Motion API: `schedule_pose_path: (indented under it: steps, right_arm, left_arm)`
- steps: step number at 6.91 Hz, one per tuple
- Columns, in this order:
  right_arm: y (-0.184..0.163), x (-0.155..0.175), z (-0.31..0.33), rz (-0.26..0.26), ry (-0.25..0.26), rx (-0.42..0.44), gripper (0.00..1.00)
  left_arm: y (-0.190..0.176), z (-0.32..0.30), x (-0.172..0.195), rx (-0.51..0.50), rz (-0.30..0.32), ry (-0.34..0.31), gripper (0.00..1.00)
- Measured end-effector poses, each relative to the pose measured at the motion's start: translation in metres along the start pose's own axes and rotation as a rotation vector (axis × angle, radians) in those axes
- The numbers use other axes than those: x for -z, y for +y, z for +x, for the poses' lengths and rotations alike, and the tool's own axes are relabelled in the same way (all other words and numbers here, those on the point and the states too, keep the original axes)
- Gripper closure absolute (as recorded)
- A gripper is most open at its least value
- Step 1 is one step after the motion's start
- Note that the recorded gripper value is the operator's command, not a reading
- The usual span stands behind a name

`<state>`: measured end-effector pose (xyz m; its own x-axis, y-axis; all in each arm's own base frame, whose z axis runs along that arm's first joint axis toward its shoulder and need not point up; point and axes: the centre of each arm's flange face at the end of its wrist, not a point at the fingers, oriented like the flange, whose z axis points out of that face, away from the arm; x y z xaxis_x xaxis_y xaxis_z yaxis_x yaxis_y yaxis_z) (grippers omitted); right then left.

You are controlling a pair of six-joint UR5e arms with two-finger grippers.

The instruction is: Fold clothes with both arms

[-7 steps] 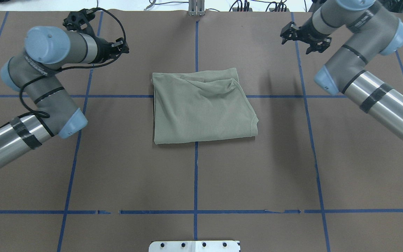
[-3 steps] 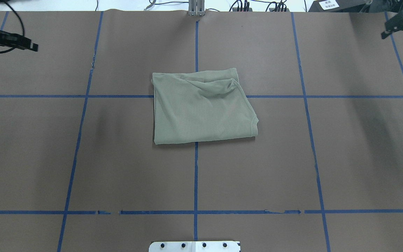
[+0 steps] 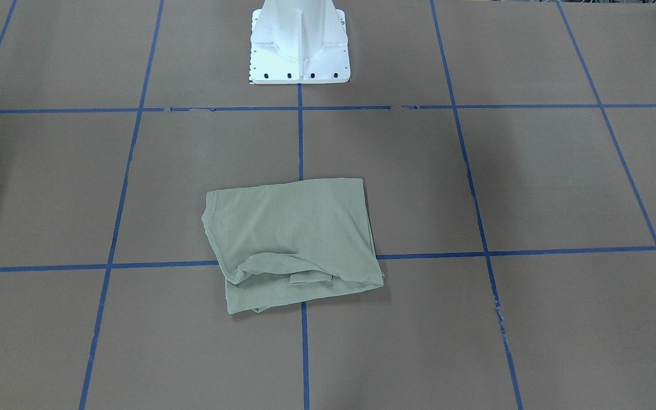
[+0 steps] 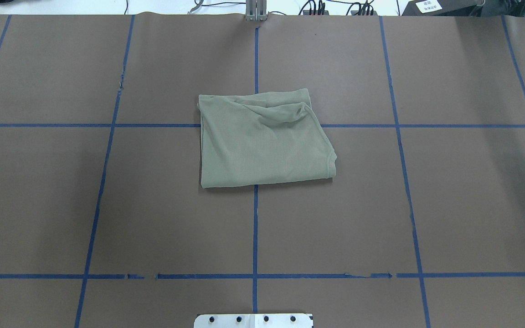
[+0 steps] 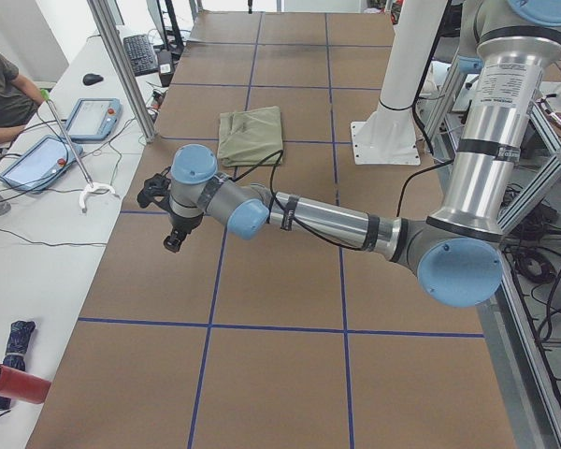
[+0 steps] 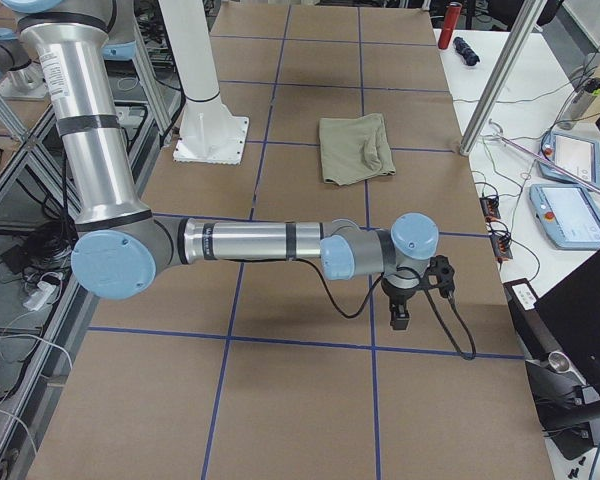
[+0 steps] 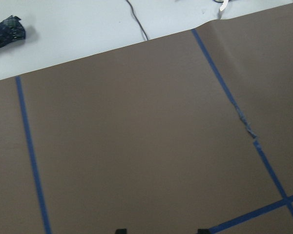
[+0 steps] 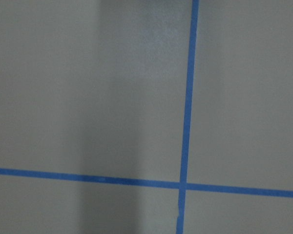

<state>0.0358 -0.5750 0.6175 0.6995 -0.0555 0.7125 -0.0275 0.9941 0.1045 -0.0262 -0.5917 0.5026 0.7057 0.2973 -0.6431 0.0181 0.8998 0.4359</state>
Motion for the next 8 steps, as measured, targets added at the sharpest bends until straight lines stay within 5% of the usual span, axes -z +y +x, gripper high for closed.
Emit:
schedule_pose_path:
  steps: [5, 8]
  right_arm:
    - [0.049, 0.014, 0.002, -0.012, 0.038, -0.019, 0.0]
    - [0.063, 0.004, 0.017, -0.037, 0.075, -0.045, 0.0]
  left_arm:
    - [0.057, 0.001, 0.035, 0.095, -0.105, -0.014, 0.0]
    - [0.114, -0.022, 0.009, 0.125, -0.169, 0.06, 0.0]
